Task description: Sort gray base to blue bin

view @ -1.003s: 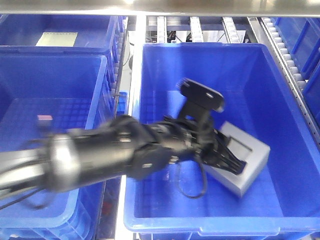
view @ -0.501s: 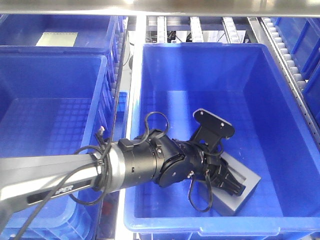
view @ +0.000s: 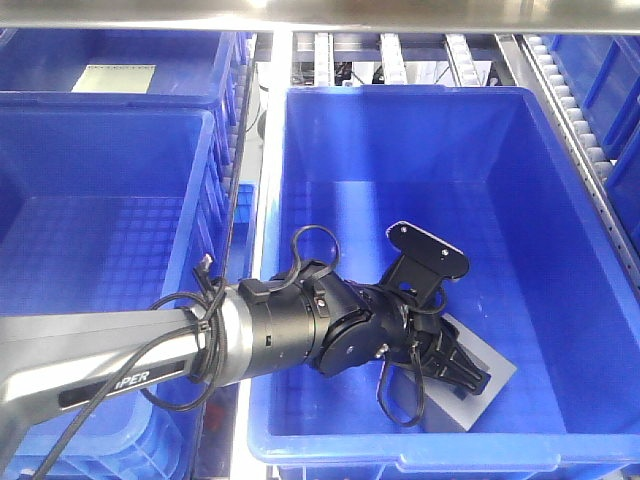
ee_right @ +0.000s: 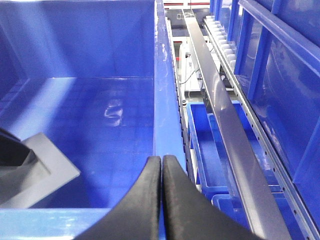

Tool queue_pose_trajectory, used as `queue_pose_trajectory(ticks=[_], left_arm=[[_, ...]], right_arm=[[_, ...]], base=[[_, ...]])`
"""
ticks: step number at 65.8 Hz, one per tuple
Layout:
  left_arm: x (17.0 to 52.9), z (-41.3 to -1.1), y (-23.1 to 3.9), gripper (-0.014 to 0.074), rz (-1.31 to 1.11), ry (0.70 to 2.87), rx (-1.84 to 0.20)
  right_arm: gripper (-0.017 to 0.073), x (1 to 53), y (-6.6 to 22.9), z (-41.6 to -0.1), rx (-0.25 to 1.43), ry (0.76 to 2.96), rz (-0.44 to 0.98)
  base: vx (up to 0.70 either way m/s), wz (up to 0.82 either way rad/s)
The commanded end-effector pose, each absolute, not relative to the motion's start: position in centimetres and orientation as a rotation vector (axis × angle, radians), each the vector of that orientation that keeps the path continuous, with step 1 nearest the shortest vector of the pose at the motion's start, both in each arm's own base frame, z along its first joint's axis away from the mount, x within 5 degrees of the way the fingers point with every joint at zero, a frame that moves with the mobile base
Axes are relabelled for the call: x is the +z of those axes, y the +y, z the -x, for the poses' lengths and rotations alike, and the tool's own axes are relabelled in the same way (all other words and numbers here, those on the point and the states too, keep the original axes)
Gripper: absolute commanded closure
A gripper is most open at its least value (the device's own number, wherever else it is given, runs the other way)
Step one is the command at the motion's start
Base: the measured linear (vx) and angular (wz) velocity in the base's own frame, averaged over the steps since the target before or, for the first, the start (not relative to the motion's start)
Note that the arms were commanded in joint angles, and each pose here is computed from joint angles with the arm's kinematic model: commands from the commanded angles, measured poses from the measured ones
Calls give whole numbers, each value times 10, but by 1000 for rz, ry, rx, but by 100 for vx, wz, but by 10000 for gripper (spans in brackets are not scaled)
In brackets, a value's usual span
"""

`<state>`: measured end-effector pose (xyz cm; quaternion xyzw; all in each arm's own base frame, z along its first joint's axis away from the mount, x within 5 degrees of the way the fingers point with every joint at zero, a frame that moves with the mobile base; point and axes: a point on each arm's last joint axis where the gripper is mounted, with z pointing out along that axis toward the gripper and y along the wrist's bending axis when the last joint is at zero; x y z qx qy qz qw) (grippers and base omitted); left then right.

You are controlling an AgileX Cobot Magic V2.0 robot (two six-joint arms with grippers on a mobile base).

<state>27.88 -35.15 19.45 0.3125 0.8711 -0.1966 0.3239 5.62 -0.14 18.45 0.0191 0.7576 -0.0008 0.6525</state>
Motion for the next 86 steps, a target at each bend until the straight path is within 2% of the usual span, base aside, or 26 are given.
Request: queue_pose_trajectory(ticks=[1, 18, 28, 36, 46, 66, 86], left_arm=[[236, -279, -355, 244, -761, 2153, -607], [246, -275, -349, 221, -768, 2173, -593], [263, -268, -341, 260, -818, 2171, -559], [280, -263, -334, 380, -835, 2155, -551], [301, -259, -325, 603, -859, 2088, -523], [327, -245, -306, 601, -876, 2039, -508], [346, -195, -244, 601, -848, 1956, -547]], right_arm=[[564, 189, -2, -58, -18, 1676, -32], [564, 189, -2, -58, -18, 1676, -32], [564, 189, -2, -58, -18, 1676, -32], [564, 189, -2, -58, -18, 1676, -32], [564, 189, -2, -58, -18, 1676, -32], [564, 189, -2, -58, -18, 1676, -32], [564, 189, -2, -58, -18, 1676, -32]], base=[[0, 0], [0, 0], [0, 0], [0, 0], [0, 0], [0, 0], [0, 0]])
